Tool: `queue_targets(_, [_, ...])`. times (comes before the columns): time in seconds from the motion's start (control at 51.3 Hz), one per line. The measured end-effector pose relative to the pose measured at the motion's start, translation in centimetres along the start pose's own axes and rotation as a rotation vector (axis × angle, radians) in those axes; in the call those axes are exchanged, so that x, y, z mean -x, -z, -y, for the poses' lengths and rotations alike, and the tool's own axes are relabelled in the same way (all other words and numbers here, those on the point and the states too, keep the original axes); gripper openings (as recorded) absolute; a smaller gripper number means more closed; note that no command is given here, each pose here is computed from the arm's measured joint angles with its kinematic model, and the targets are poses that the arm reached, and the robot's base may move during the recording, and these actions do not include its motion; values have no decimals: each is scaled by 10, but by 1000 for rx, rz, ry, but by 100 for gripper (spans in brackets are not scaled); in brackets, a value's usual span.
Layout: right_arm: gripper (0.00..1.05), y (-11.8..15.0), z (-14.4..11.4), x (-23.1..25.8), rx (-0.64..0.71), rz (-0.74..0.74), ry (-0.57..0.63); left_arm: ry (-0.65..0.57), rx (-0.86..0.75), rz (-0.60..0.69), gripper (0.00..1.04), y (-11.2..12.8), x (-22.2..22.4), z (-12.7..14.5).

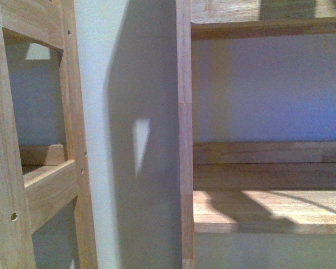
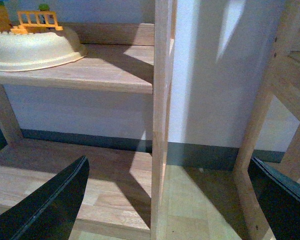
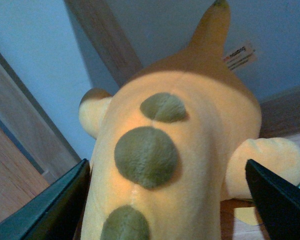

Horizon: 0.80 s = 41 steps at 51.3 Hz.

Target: Put away toys

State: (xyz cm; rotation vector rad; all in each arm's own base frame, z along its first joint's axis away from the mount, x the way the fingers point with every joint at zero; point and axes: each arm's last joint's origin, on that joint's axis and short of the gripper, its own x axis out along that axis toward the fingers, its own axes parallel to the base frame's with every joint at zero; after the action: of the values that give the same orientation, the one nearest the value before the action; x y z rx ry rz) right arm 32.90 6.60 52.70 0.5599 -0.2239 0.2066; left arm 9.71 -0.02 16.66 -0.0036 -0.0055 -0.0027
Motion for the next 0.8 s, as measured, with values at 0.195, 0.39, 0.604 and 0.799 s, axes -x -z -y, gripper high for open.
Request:
queue_targets(0.195, [98, -22, -9, 29, 1, 52, -10, 0, 0, 0, 99, 0, 0, 0])
queue_targets(0.39, [98, -39, -20, 93, 69, 111, -77, 0, 0, 0, 99, 0, 0, 0])
queue_targets(0.604, [98, -31, -3, 165, 131, 137, -107, 0, 0, 0, 99, 0, 0, 0])
queue_targets(0.799, [98, 5, 28, 223, 190, 82, -100, 0, 0, 0, 99, 0, 0, 0])
